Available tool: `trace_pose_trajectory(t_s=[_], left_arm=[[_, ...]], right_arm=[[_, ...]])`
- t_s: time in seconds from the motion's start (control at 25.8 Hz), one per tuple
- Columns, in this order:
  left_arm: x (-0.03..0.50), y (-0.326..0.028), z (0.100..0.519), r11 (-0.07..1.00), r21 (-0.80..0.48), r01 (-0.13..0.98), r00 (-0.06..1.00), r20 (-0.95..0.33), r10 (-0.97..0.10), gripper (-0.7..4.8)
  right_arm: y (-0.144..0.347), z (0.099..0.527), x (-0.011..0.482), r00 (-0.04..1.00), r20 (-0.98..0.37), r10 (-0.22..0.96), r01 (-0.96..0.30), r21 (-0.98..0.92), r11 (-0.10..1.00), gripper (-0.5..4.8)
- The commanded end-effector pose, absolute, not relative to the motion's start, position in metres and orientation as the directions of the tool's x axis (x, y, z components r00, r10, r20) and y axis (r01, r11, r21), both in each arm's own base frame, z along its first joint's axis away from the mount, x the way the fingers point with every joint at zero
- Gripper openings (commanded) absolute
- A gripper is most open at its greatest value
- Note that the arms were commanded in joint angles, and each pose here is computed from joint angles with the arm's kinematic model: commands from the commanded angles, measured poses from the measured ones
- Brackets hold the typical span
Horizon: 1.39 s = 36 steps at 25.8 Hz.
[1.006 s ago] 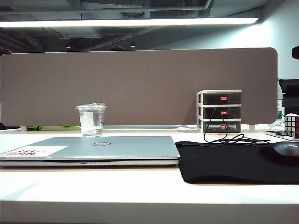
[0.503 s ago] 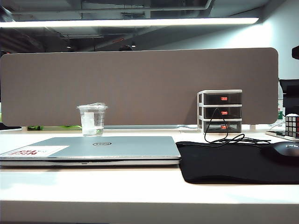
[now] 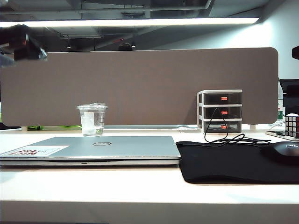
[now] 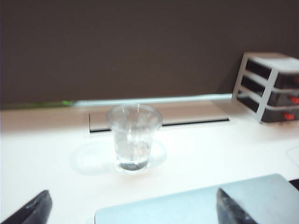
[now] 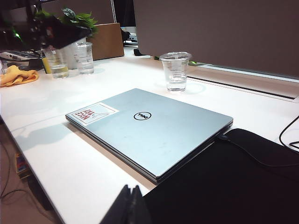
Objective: Pick up the coffee cup and place it on the left side of the laptop.
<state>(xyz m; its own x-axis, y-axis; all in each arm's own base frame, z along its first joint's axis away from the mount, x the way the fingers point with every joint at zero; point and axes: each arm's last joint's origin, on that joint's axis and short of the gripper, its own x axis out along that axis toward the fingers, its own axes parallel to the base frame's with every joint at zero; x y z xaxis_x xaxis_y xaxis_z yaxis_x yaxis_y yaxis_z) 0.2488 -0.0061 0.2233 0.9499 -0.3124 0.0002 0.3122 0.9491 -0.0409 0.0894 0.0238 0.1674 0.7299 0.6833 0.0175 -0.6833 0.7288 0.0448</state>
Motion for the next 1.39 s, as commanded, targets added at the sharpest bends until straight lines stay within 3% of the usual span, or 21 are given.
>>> trace_pose_trajectory(t_s=[0.04, 0.12, 0.15, 0.23, 0.31, 0.54, 1.08, 1.16, 1.39], left_arm=[[0.252, -0.006, 0.231, 0.952, -0.047, 0.303, 0.952, 0.048, -0.301, 4.79], [0.253, -0.004, 0.232, 0.969, -0.011, 0.249, 0.966, 0.077, -0.247, 4.42], [0.256, -0.003, 0.232, 0.973, 0.086, 0.213, 0.970, 0.098, -0.221, 4.36], [0.264, 0.003, 0.227, 0.947, 0.179, 0.267, 0.947, 0.131, -0.292, 4.75], [0.279, 0.014, 0.219, 0.913, 0.186, 0.364, 0.916, 0.106, -0.387, 4.76], [0.313, 0.025, 0.203, 0.906, 0.160, 0.392, 0.913, 0.050, -0.404, 4.79], [0.393, 0.029, 0.179, 0.818, 0.173, 0.549, 0.826, 0.039, -0.563, 4.79], [0.408, 0.042, 0.170, 0.830, 0.164, 0.534, 0.838, 0.032, -0.545, 4.79], [0.442, 0.056, 0.157, 0.767, 0.138, 0.626, 0.773, 0.016, -0.634, 4.79]], right_arm=[[0.024, 0.167, 0.089, 0.725, 0.022, 0.688, -0.688, 0.042, 0.724, -0.01], [0.024, 0.167, 0.089, 0.726, 0.022, 0.688, -0.688, 0.042, 0.725, -0.01], [0.024, 0.167, 0.089, 0.726, 0.022, 0.688, -0.688, 0.042, 0.725, -0.01], [0.024, 0.166, 0.089, 0.726, 0.021, 0.687, -0.688, 0.042, 0.725, -0.01], [0.024, 0.167, 0.089, 0.726, 0.021, 0.688, -0.688, 0.042, 0.725, -0.01], [0.024, 0.166, 0.089, 0.726, 0.015, 0.688, -0.688, 0.047, 0.725, -0.01], [0.024, 0.161, 0.090, 0.731, -0.024, 0.682, -0.679, 0.070, 0.731, -0.01], [0.024, 0.161, 0.090, 0.731, -0.024, 0.682, -0.679, 0.071, 0.730, -0.01], [0.024, 0.161, 0.090, 0.730, -0.025, 0.683, -0.680, 0.071, 0.729, -0.01]])
